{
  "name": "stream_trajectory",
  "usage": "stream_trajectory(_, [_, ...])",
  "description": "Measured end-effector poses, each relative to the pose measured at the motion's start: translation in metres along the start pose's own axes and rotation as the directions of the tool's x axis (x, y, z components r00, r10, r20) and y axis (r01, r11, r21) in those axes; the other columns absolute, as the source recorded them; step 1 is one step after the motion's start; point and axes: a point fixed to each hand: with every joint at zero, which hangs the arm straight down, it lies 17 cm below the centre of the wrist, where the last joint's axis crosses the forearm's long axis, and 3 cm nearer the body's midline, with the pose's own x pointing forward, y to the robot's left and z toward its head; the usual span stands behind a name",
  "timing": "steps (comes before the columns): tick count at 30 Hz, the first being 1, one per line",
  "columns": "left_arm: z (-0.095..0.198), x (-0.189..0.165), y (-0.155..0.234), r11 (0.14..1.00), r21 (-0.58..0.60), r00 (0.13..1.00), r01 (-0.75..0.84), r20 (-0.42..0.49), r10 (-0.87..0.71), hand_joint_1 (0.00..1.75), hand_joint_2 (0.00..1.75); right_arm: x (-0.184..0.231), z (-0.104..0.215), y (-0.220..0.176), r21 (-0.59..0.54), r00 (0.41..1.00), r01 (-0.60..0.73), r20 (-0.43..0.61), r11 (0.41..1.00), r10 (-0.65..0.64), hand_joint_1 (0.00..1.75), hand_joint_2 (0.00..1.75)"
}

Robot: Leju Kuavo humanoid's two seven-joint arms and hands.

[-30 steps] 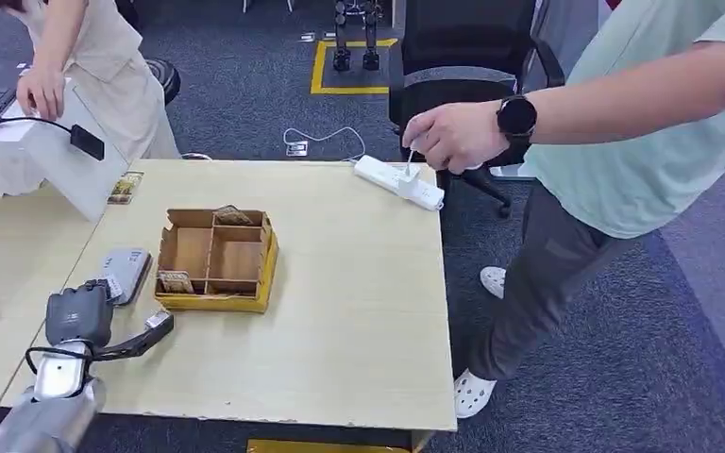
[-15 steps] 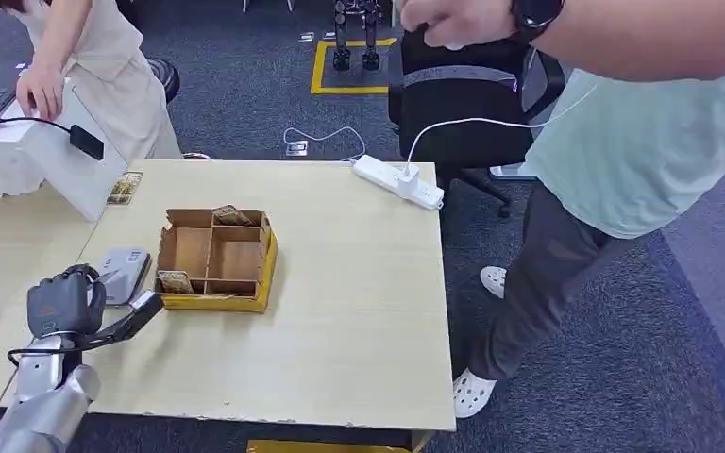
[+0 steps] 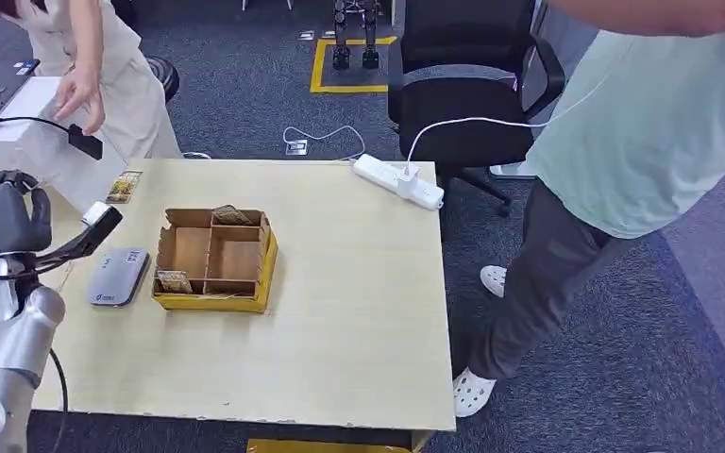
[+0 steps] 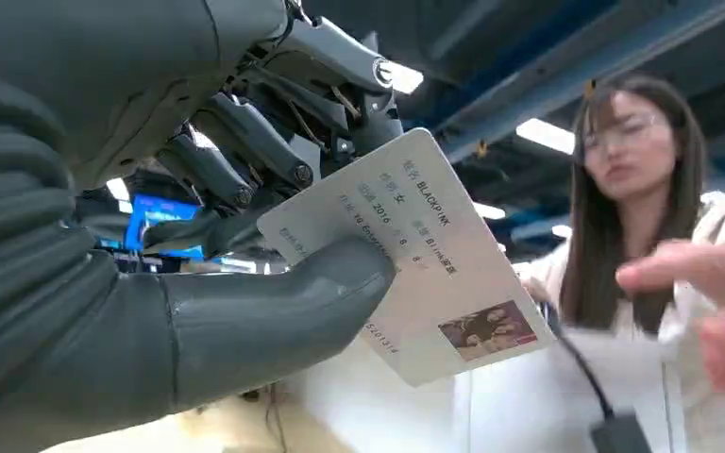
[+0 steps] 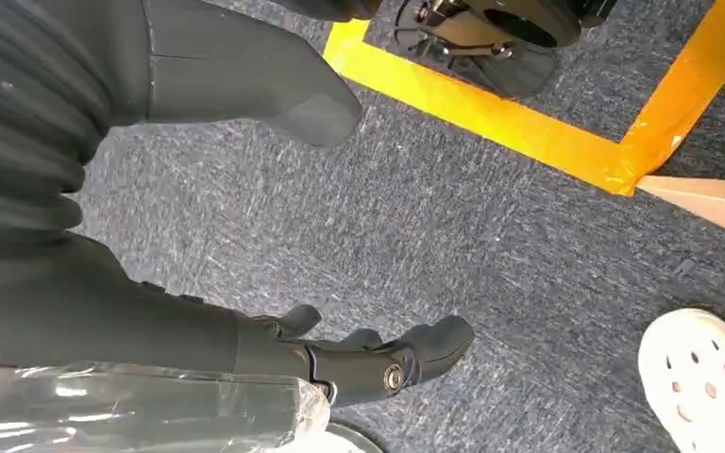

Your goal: Pass the card to the sensor for recognition and then transmit it.

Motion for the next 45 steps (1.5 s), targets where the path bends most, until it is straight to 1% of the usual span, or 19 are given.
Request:
stream_trajectory(2, [-0.012,0.003,0.009,1.0,0.023,1.0,0.009,0.0,-0.009,1.75,1.75,0.001,0.0,0.0,0.0,1.0,0.001,0.003,1.0,-0.001,0.0,1.75])
stream_trajectory(6, [-0.027,0.007,0.021,0.998,0.058,1.0,0.0,-0.001,0.0,1.75,1.75,0.006,-0.001,0.0,0.001,1.0,-0.001,0.012,1.0,0.001,0.0,1.75])
stream_trajectory(11, [-0.033,0.022,0.025,0.998,0.07,1.0,0.003,0.027,-0.005,1.75,1.75,0.01,-0.002,0.001,0.003,1.0,-0.001,0.02,1.0,0.001,0.0,1.75])
stream_trajectory(12, [-0.033,0.026,0.024,0.998,0.069,0.999,0.002,0.04,-0.005,0.0,1.75,0.01,-0.002,0.001,0.003,1.0,-0.002,0.021,1.0,0.002,0.0,1.75])
stream_trajectory(18, [-0.03,0.04,0.02,0.998,0.064,0.998,-0.024,0.062,0.02,0.0,1.75,0.01,-0.002,0.002,0.004,1.0,-0.005,0.022,1.0,0.005,0.0,1.75])
stream_trajectory(22, [-0.028,0.042,0.014,0.993,0.041,0.992,-0.112,0.059,0.109,0.0,1.75,0.01,-0.001,0.002,0.008,1.0,-0.009,0.023,1.0,0.009,0.0,1.75])
stream_trajectory(23, [-0.027,0.041,0.007,0.989,0.008,0.988,-0.147,0.047,0.147,0.0,1.75,0.01,-0.001,0.003,0.012,1.0,-0.008,0.022,1.0,0.008,0.0,1.75])
stream_trajectory(25, [-0.024,0.042,-0.012,0.969,-0.095,0.973,-0.229,0.022,0.232,0.0,1.75,0.009,-0.001,0.004,0.017,1.0,-0.008,0.02,1.0,0.007,0.0,1.75])
stream_trajectory(27, [-0.022,0.039,-0.021,0.952,-0.147,0.963,-0.268,-0.005,0.27,0.0,1.75,0.009,-0.001,0.005,0.018,1.0,-0.008,0.02,1.0,0.007,0.0,1.75])
stream_trajectory(29, [-0.022,0.039,-0.024,0.94,-0.183,0.957,-0.287,-0.004,0.291,0.0,1.75,0.008,0.0,0.005,0.018,1.0,-0.007,0.018,1.0,0.007,0.0,1.75])
stream_trajectory(31, [-0.019,0.043,-0.029,0.911,-0.264,0.943,-0.318,0.013,0.333,0.0,1.75,0.007,0.0,0.005,0.016,1.0,-0.002,0.02,1.0,0.002,0.0,1.75])
stream_trajectory(34, [-0.007,0.05,-0.036,0.864,-0.39,0.928,-0.319,0.055,0.368,0.0,1.75,0.007,0.001,0.005,0.015,1.0,0.005,0.025,1.0,-0.006,0.0,1.75])
stream_trajectory(36, [0.005,0.055,-0.034,0.828,-0.476,0.914,-0.296,0.111,0.391,0.0,1.75,0.006,0.001,0.004,0.013,1.0,0.009,0.028,1.0,-0.01,0.0,1.75])
stream_trajectory(39, [0.035,0.053,-0.021,0.776,-0.591,0.887,-0.219,0.21,0.41,0.0,1.75,0.003,0.002,0.004,0.01,1.0,0.019,0.025,1.0,-0.019,0.0,1.75])
stream_trajectory(42, [0.068,0.046,0.003,0.728,-0.671,0.852,-0.14,0.293,0.434,0.0,1.75,-0.003,0.004,0.005,0.011,1.0,0.025,0.017,1.0,-0.025,0.0,1.75])
stream_trajectory(45, [0.108,0.054,0.023,0.68,-0.731,0.804,-0.048,0.376,0.46,0.0,1.75,-0.006,0.005,0.005,0.01,1.0,0.028,0.01,1.0,-0.029,0.0,1.75])
